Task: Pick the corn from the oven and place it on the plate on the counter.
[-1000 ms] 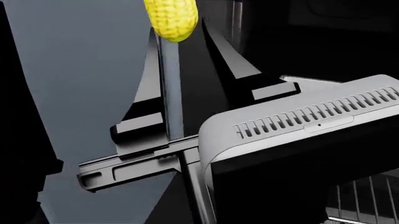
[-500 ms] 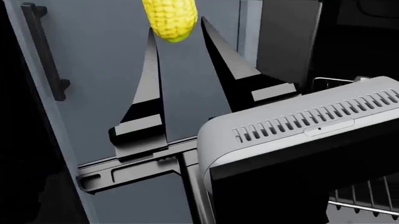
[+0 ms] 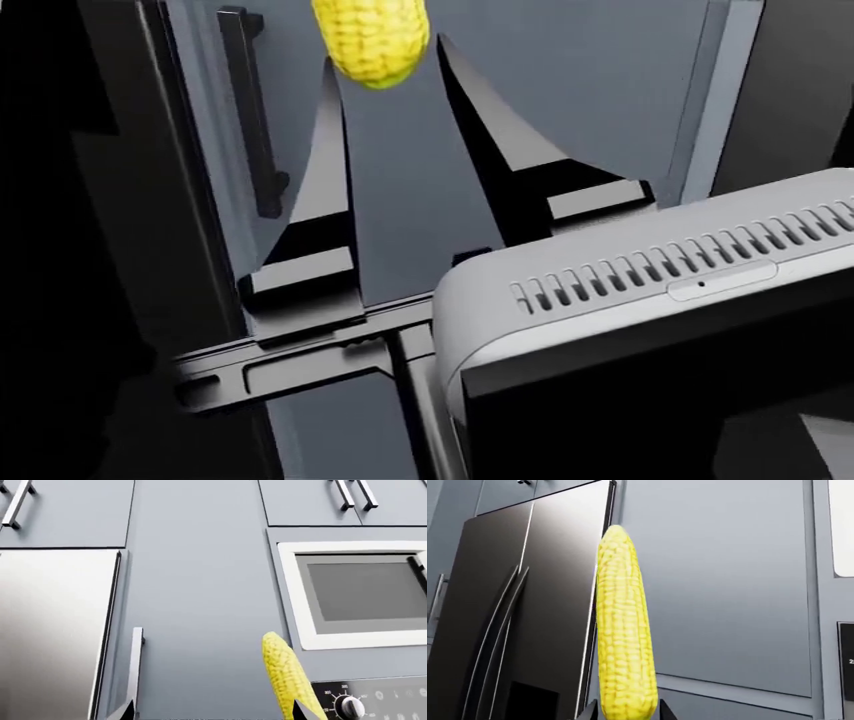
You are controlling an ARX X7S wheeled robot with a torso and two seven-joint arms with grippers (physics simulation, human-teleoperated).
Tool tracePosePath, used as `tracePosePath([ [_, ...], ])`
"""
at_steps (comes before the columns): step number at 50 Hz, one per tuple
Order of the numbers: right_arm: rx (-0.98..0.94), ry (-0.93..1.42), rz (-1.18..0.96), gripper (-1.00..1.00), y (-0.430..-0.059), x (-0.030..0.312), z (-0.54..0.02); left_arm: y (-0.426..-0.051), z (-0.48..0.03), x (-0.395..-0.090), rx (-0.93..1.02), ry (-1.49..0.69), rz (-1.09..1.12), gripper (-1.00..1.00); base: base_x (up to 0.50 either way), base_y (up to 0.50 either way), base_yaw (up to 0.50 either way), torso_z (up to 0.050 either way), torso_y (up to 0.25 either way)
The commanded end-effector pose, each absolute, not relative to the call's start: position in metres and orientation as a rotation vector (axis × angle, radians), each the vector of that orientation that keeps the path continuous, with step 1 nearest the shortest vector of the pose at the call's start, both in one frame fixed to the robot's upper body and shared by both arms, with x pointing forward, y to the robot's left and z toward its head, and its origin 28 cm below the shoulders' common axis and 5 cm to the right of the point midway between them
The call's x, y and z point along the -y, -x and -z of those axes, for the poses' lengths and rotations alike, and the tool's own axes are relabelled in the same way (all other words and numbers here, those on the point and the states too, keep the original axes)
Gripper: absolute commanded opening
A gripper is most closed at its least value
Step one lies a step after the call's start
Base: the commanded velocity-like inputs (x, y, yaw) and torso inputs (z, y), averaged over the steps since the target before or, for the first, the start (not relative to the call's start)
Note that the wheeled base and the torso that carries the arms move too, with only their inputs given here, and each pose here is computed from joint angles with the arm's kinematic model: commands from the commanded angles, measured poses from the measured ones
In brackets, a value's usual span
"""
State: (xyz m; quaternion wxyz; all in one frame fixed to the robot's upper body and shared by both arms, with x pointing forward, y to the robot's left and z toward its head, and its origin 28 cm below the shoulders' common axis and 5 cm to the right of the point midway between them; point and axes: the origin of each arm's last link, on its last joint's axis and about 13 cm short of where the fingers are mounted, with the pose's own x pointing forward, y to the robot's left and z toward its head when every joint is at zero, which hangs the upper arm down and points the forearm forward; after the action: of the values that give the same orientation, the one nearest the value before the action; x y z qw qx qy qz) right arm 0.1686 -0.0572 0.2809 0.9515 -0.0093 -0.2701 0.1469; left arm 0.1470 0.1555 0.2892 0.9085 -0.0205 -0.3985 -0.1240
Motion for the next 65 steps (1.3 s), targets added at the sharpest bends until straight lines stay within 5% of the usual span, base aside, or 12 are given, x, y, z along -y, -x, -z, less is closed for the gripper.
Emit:
tracePosePath([
  [1,0.556,0.023,-0.294,-1.0,-0.1641,0.059,-0.2805,-0.1438,-0.2896,-0.154,0.822,0.031,0.266,1.0,-0.09,0.49,0.0,0.0,0.0],
  [65,0.588,0.036,-0.308,-1.0,-0.1644,0.0579,-0.2848,-0.1411,-0.291,-0.1544,0.831,0.031,0.265,1.0,-0.08,0.45,0.0,0.0,0.0],
])
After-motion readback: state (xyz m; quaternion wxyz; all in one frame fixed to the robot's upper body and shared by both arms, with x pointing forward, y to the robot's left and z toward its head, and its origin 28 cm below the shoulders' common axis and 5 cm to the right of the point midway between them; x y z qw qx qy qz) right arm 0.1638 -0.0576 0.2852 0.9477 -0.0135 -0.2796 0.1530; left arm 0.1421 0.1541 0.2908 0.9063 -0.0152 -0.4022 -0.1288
